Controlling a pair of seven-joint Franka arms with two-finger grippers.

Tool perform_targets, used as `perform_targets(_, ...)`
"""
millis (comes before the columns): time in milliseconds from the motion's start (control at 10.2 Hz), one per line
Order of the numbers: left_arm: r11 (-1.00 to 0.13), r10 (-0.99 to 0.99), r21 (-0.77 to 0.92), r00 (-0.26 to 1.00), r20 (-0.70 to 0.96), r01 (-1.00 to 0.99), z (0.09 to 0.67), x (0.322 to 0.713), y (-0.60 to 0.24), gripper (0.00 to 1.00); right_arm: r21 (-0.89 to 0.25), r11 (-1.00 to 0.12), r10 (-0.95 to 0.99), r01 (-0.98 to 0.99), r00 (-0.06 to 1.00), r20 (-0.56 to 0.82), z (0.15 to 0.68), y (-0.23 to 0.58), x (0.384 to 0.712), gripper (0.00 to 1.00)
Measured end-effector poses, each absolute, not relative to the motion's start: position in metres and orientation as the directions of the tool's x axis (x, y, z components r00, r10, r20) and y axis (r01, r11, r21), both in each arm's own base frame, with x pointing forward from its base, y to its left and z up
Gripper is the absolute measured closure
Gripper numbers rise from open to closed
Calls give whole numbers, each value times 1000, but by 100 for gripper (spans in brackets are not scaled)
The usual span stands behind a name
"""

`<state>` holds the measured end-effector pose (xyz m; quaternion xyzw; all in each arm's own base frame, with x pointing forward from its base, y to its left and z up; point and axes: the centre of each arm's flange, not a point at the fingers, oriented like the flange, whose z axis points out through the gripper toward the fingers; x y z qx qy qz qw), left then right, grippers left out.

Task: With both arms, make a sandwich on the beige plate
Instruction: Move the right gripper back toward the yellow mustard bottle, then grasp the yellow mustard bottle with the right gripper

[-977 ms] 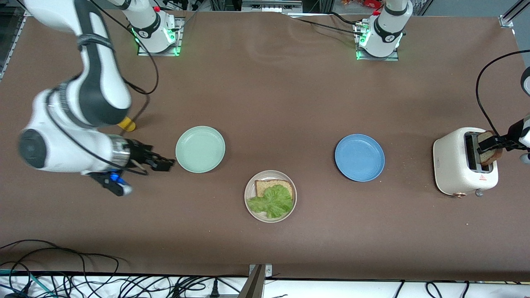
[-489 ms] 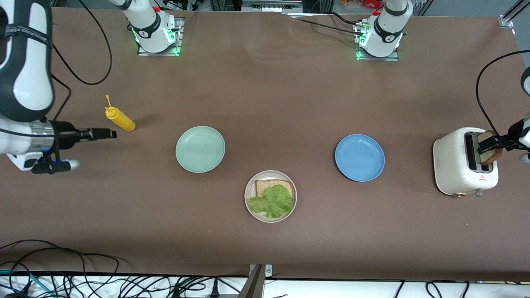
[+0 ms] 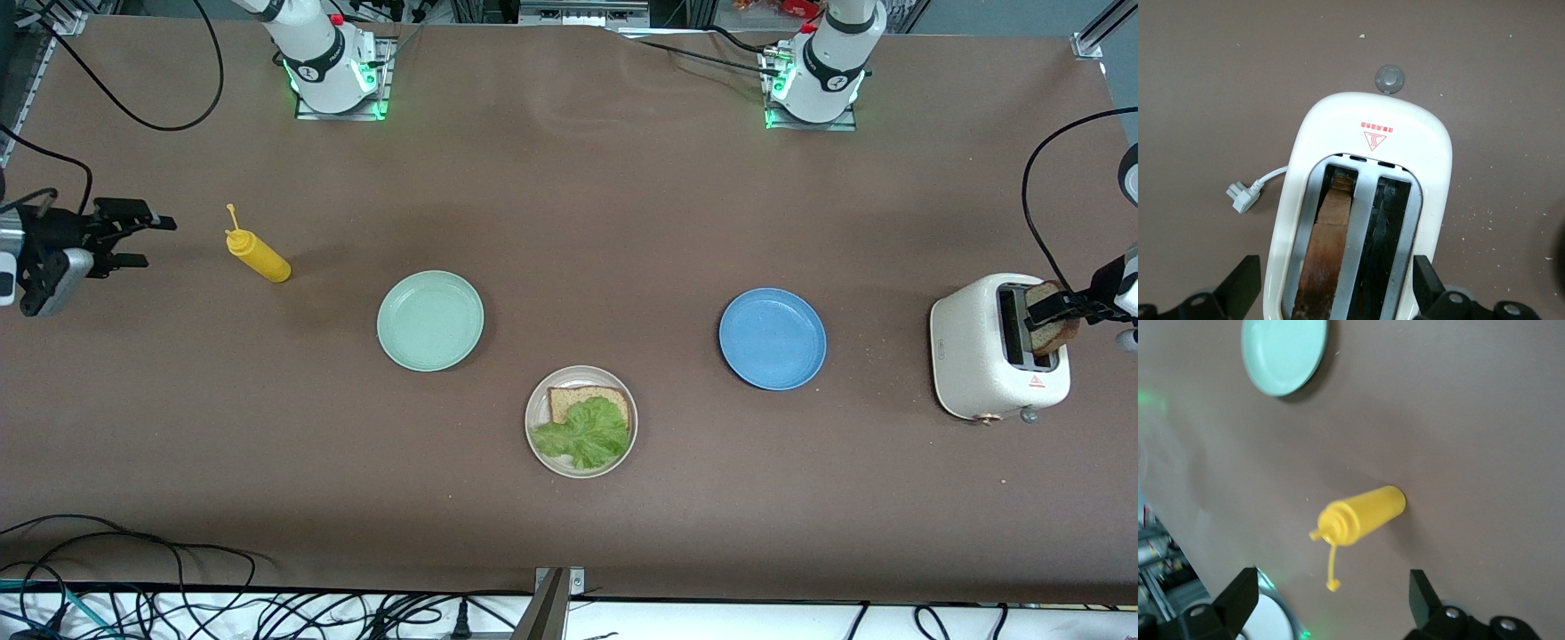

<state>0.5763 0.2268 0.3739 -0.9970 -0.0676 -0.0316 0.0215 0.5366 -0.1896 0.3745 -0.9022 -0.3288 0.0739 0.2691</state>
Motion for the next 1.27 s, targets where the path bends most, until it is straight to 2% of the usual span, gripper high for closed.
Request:
perform_targets(293,-990,133,-38,989,65,136,374,576,227,0,-522,-381,669,763,617,414,299,-223,489,0)
perform_targets(489,-990,133,-38,989,65,135,374,576,226,0,-446,-260,641,857,498,584,249,-224,476,0)
perform_targets(880,-990,133,-38,989,65,135,374,576,226,0,-329,-147,626,933,345,700,199,-215,477,0)
perform_targets(1271,-990,133,-38,989,65,135,374,576,226,0,-298,-116,576,947,309,757,172,-200,475,0)
